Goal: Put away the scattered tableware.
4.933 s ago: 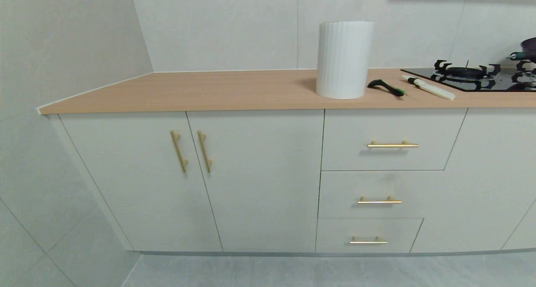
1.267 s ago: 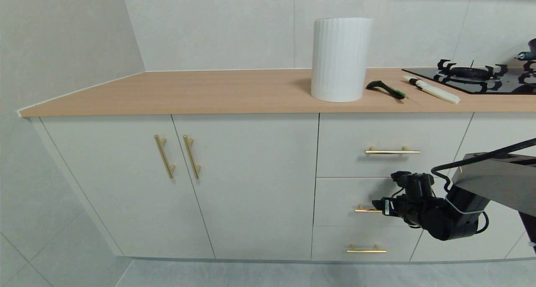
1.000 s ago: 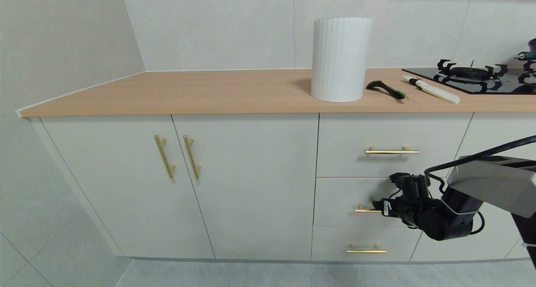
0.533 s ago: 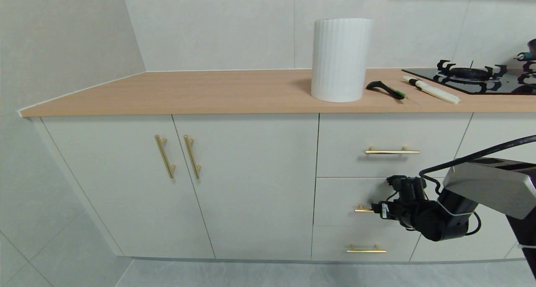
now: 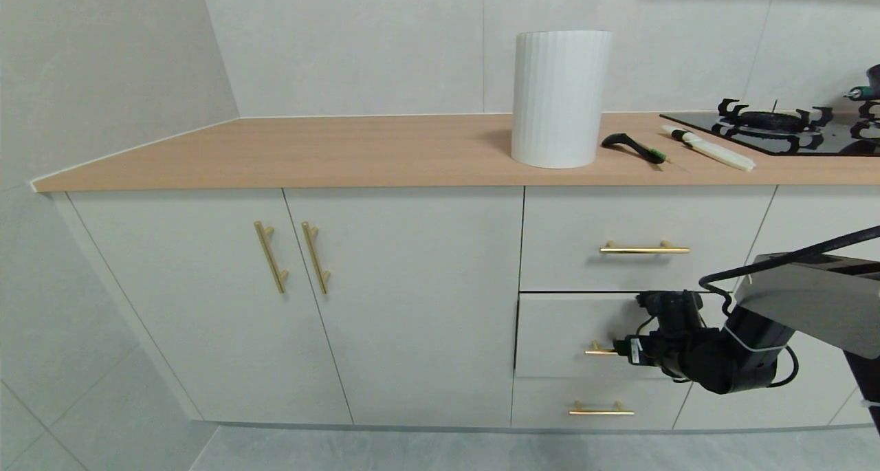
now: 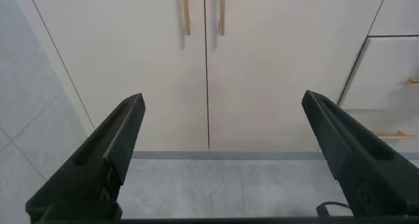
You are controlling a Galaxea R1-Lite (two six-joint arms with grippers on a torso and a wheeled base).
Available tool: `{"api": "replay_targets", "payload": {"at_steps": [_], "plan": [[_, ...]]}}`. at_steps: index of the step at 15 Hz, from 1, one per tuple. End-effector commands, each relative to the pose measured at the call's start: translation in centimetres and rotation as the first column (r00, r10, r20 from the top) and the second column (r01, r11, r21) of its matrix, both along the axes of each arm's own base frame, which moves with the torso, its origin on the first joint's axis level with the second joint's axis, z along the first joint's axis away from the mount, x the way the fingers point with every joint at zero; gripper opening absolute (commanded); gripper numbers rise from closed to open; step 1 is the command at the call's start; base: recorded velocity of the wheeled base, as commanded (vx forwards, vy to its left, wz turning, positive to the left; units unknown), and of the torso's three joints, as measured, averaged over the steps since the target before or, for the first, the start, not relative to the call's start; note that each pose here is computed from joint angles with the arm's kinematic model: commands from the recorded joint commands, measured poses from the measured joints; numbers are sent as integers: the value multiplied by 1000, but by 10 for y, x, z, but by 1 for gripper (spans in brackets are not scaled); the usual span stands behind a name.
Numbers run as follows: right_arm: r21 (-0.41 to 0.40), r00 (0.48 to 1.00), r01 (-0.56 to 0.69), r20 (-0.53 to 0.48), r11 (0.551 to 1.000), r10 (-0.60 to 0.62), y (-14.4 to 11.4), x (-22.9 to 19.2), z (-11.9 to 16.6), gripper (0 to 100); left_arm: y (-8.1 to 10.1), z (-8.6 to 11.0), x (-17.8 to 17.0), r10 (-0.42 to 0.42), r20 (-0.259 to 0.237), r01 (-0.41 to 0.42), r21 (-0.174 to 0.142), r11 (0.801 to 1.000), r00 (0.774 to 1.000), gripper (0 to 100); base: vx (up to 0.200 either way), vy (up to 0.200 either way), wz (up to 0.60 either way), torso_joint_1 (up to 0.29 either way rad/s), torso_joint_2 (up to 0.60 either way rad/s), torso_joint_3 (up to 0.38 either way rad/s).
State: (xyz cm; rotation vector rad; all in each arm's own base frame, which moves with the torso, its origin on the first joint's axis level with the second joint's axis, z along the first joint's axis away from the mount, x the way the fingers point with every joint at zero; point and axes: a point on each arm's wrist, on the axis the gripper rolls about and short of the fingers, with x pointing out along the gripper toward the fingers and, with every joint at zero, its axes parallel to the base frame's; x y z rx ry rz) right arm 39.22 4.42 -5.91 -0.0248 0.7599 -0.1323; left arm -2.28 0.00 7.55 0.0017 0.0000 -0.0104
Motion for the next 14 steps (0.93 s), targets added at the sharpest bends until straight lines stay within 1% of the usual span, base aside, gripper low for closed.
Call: {"api": "replay_targets", "payload": {"at_steps": [1,2,4,5,6,7,8,9,11,12,14], "plan": [[-3,999,-9,-31,1000,9,0,-11,13,100,0,0,0,0,0,0,0,1000,1000,100,0,0,0,0,0,0],[-5,999,-14,-36,1000,14,0,-18,25,100,0,0,0,0,0,0,0,1000,1000,100,0,0,0,0,0,0],[-2,996,-64,-64,998,64,2,-43,73,100,0,0,0,0,0,0,0,1000,1000,100,0,0,0,0,0,0],[17,993,-92,-75,996,93,5,-54,100,100,0,0,0,0,0,0,0,1000,1000,100,0,0,0,0,0,0],[47,988,-136,-63,990,139,10,-71,136,100,0,0,0,0,0,0,0,1000,1000,100,0,0,0,0,0,0],[58,986,-158,-41,986,160,13,-83,157,100,0,0,0,0,0,0,0,1000,1000,100,0,0,0,0,0,0],[61,983,-182,6,981,182,18,-96,179,100,0,0,0,0,0,0,0,1000,1000,100,0,0,0,0,0,0],[63,979,-201,47,977,199,21,-105,194,100,0,0,0,0,0,0,0,1000,1000,100,0,0,0,0,0,0],[61,971,-230,81,971,225,30,-112,202,100,0,0,0,0,0,0,1,1000,1000,100,0,0,0,0,0,0],[61,971,-233,78,971,228,31,-112,201,100,0,0,0,0,0,0,0,1000,1000,100,0,0,0,0,0,0],[60,972,-231,52,971,228,34,-103,187,100,0,0,0,0,0,0,0,1000,1000,100,0,0,0,0,0,0]]}}
